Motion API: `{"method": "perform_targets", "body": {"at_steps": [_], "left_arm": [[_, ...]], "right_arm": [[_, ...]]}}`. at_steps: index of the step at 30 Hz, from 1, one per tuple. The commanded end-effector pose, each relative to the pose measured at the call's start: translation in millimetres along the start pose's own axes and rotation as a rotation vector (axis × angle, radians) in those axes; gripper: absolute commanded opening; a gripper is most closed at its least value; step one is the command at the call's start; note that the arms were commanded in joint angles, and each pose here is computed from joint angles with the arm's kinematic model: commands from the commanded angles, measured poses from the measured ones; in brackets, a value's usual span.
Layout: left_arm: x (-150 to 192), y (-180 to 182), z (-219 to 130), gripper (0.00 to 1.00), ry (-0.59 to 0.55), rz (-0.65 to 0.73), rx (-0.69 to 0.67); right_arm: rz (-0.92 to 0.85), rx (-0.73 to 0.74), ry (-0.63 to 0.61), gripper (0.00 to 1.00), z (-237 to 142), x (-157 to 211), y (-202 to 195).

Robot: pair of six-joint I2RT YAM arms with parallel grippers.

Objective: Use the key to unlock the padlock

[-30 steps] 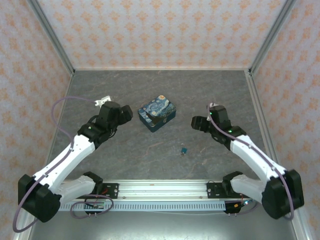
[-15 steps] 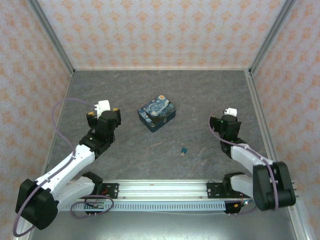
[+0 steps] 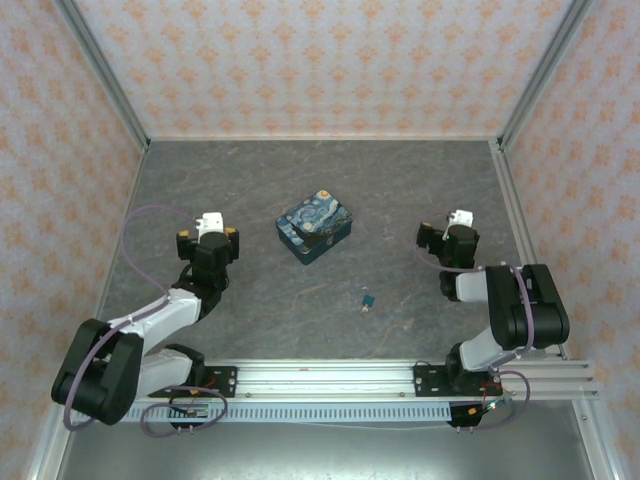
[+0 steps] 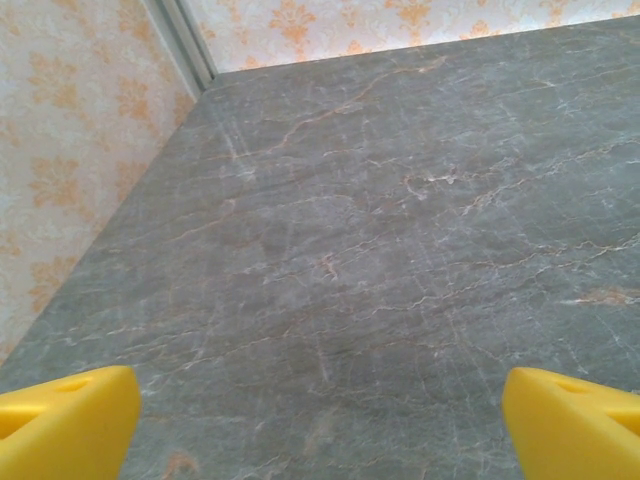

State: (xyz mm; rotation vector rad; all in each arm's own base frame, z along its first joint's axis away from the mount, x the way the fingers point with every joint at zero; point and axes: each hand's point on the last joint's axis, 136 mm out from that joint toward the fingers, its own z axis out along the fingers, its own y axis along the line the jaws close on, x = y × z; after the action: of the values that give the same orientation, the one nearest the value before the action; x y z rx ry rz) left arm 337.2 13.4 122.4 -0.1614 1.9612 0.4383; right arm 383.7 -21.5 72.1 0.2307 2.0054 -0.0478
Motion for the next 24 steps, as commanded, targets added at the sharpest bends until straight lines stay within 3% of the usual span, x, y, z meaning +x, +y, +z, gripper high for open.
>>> {"method": "perform_targets", "body": {"at_steps": [1,7,12,19,20,24], "left_arm": [[-15,-6,8,0.93,-0.079,-0.056,0.042],[-18,-15,23,0.92,-0.083,-0.039,0.112],[-5,-6,35,0.93,-0.112,-0.113,0.110],[3,-9,62,0.94,0.002,-0.132,0.151],[3,-9,62,1.00,-0.004,-0.134,0.153],[3,-9,62,1.00,-0.001,-0.133,0.152]], "right_arm": [[0.053,-0.012,-0.043,0.99,4,-19,-1],[0.050,-0.013,-0.040,0.99,3,-19,-1],[0.042,-0.009,-0.040,0.99,3,-19,0],[0.042,-0.008,-0.042,0.99,3,-20,0],[0.041,-0.008,-0.041,0.99,3,-19,0],[0.040,-0.007,-0.040,0.99,4,-19,0]]}}
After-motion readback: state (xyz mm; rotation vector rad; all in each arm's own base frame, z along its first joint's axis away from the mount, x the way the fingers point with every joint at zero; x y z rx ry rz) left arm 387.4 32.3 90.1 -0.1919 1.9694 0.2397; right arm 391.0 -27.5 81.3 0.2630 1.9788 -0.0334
